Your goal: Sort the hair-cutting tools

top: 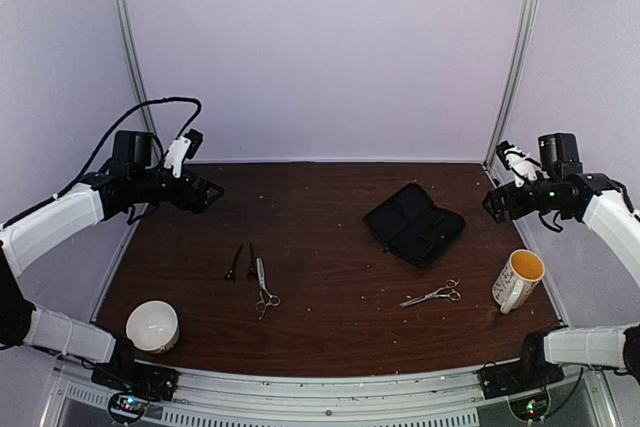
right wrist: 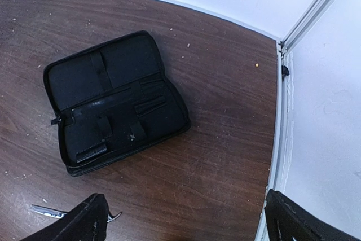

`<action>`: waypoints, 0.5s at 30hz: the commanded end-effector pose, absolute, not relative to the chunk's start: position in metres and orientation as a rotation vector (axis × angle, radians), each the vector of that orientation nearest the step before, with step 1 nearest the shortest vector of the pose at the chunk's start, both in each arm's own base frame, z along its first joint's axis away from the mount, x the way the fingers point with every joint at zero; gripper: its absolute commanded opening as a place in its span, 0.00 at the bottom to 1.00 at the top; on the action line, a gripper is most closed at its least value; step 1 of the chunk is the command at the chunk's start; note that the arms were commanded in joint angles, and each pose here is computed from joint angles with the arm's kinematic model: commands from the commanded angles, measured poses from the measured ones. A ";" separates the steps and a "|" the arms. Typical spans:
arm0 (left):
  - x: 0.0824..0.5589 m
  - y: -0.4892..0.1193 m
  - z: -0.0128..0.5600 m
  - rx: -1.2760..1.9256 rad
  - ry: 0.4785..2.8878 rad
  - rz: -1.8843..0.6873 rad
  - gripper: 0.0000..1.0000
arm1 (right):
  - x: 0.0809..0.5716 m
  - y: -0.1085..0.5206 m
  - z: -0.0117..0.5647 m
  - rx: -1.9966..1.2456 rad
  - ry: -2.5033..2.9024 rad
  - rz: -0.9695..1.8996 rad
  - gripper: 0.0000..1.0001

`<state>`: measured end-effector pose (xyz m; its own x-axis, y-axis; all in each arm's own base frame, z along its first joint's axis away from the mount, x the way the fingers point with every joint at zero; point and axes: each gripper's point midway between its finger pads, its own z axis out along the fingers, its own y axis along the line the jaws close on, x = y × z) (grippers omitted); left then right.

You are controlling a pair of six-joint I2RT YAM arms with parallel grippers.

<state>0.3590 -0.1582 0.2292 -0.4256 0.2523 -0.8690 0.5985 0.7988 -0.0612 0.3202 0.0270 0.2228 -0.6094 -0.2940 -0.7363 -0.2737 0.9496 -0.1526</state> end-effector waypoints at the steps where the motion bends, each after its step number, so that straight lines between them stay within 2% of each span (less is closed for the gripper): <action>1: 0.367 -0.146 0.249 0.548 1.959 -0.338 0.96 | 0.331 0.031 0.246 -0.365 2.133 -0.001 1.00; 2: 0.367 -0.146 0.252 0.544 1.955 -0.329 0.96 | 0.329 0.041 0.246 -0.429 2.127 0.048 1.00; 4: 0.364 -0.151 0.262 0.551 1.942 -0.325 0.93 | 0.323 0.065 0.240 -0.617 2.108 0.152 0.85; 6: 0.361 -0.154 0.269 0.553 1.955 -0.288 0.91 | 0.321 0.073 0.237 -0.730 2.110 0.174 0.78; 11: 0.346 -0.172 0.279 0.581 1.999 -0.272 0.87 | 0.317 0.086 0.214 -1.048 2.185 0.139 0.67; 15: 0.331 -0.184 0.287 0.531 1.996 -0.336 0.88 | 0.319 0.091 0.182 -1.283 2.268 0.018 0.60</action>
<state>0.3415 -0.1859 0.2731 -0.3792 0.2945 -0.8772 0.5557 0.8305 0.0386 0.3325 0.0865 0.2095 -0.4622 -0.6229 -0.6311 -0.6812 0.7051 -0.1971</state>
